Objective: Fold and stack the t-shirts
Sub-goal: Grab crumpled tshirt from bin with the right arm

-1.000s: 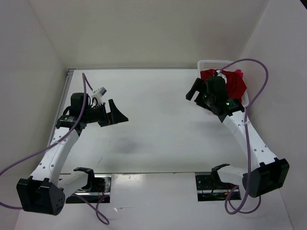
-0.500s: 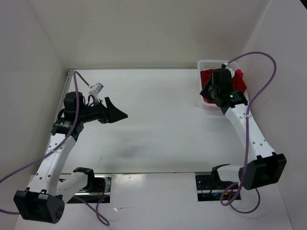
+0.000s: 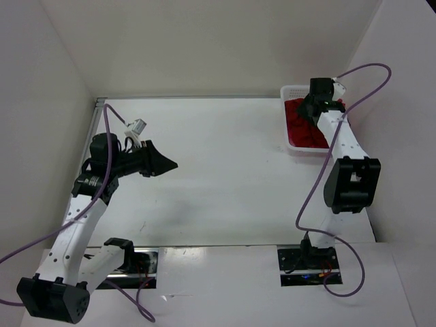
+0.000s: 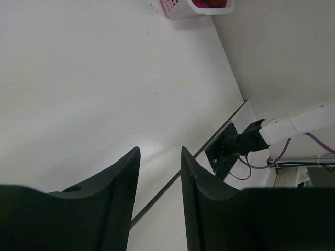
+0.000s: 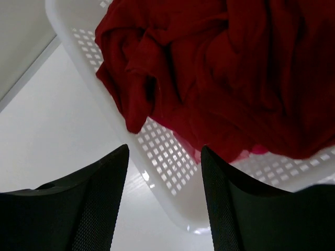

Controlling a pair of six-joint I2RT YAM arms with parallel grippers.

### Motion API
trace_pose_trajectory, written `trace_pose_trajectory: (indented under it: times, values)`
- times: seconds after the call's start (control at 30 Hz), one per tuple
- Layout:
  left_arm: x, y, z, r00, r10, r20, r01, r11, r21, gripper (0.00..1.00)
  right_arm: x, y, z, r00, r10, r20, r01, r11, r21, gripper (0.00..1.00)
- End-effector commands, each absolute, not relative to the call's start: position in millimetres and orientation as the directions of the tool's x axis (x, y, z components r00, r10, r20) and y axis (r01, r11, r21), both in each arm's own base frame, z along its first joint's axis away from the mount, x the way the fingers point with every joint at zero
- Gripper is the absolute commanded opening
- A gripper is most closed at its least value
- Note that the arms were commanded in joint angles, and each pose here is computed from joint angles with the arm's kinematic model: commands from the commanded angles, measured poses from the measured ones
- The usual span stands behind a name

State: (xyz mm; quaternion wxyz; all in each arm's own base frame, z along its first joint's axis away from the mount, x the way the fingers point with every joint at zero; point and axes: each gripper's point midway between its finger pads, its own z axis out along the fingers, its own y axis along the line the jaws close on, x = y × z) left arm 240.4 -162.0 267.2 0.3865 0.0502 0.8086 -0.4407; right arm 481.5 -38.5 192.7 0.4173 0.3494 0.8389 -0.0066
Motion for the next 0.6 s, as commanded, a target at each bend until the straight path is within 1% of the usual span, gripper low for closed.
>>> trace_pose_trajectory:
  times: [0.0,0.07,0.1,0.13,0.3,0.5,0.57]
  values:
    - [240,-160,256,-0.687,-0.255,-0.68,0.423,0.621,-0.66,0.51,520,-47,208,-0.339,0.57,-0.749,0.582,0.752,0.31,0.64]
    - [238,-162,252,-0.697,-0.249,-0.673,0.42,0.618,-0.664,0.59,530,-49,200,-0.356,0.57,-0.741,0.576,0.758,0.306,0.64]
    - [238,-162,251,-0.699,-0.248,-0.671,0.42,0.618,-0.665,0.61,536,-54,202,-0.345,0.571,-0.745,0.577,0.755,0.312,0.64]
    - [237,-162,247,-0.705,-0.247,-0.664,0.413,0.619,-0.668,0.63,541,-55,190,-0.369,0.566,-0.737,0.583,0.759,0.291,0.62]
    - [237,-163,240,-0.723,-0.252,-0.643,0.392,0.618,-0.682,0.63,559,-60,174,-0.391,0.553,-0.736,0.579,0.769,0.27,0.52]
    - [242,-156,238,-0.723,-0.283,-0.63,0.36,0.624,-0.694,0.61,567,-74,160,-0.396,0.559,-0.728,0.61,0.753,0.247,0.47]
    - [243,-155,238,-0.723,-0.29,-0.627,0.354,0.625,-0.696,0.6,569,-75,155,-0.399,0.56,-0.727,0.611,0.753,0.245,0.43]
